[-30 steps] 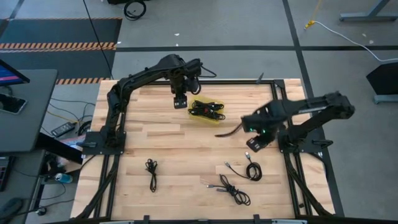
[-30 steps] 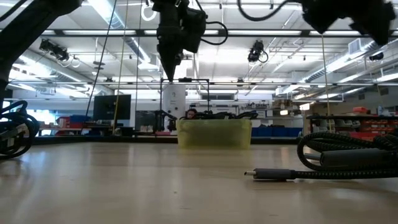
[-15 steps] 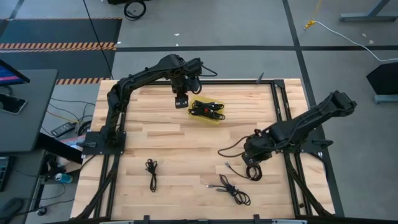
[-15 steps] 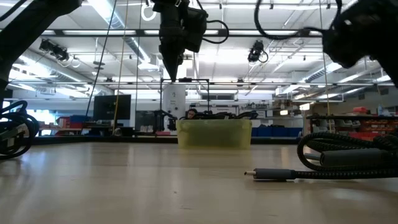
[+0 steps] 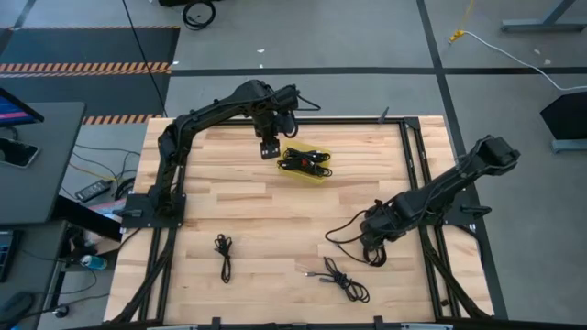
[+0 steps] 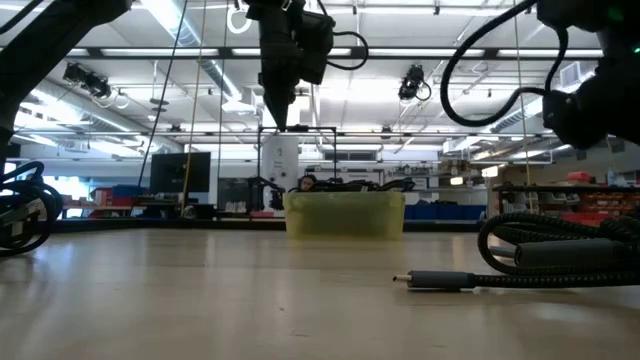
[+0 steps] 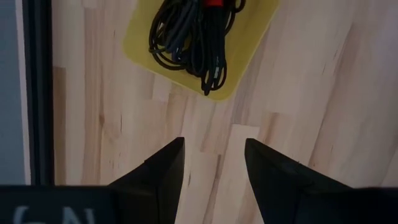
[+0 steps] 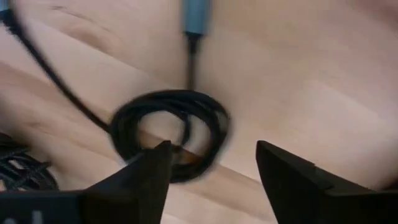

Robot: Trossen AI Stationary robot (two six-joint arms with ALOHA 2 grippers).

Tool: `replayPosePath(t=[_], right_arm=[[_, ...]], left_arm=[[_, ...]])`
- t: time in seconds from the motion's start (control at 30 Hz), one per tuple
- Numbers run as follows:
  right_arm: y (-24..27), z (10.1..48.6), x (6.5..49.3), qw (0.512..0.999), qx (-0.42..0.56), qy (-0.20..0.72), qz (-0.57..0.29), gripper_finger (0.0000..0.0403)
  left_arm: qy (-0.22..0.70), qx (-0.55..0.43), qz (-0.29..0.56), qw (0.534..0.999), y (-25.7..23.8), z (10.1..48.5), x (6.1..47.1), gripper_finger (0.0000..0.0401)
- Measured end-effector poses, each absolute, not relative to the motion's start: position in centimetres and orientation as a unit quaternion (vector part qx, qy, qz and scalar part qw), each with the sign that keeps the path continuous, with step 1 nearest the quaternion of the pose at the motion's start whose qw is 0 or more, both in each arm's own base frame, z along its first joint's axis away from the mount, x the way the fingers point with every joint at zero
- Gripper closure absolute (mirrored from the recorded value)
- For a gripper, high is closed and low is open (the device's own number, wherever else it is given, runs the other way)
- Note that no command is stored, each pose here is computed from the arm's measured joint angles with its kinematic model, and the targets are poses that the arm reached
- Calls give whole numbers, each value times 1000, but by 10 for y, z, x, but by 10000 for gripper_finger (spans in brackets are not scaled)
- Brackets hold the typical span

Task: Pick and place USB-C Cables
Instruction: Put the black charger cable into the yellow bin

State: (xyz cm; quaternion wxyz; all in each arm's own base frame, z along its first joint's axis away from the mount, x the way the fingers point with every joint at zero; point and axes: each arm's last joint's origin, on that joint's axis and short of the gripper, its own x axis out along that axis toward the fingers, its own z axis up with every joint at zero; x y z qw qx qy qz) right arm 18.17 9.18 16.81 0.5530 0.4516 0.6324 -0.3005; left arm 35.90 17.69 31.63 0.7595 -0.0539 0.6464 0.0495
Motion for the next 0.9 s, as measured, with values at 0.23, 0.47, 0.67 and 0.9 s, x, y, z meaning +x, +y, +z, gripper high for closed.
replayPosePath(t=[0.23, 0.47, 0.67, 0.9], right_arm=[[105, 146, 183, 562, 466, 625, -277, 148], [114, 127, 181, 559, 439, 644, -284, 158], [113, 123, 180, 550, 430, 652, -295, 207], [109, 131, 175, 554, 435, 647, -291, 372]], left_arm=[[645, -65, 59, 759, 177, 316, 359, 225], [643, -68, 63, 760, 177, 316, 360, 225], [642, -76, 71, 760, 177, 316, 360, 225], [647, -81, 72, 755, 176, 316, 359, 225]])
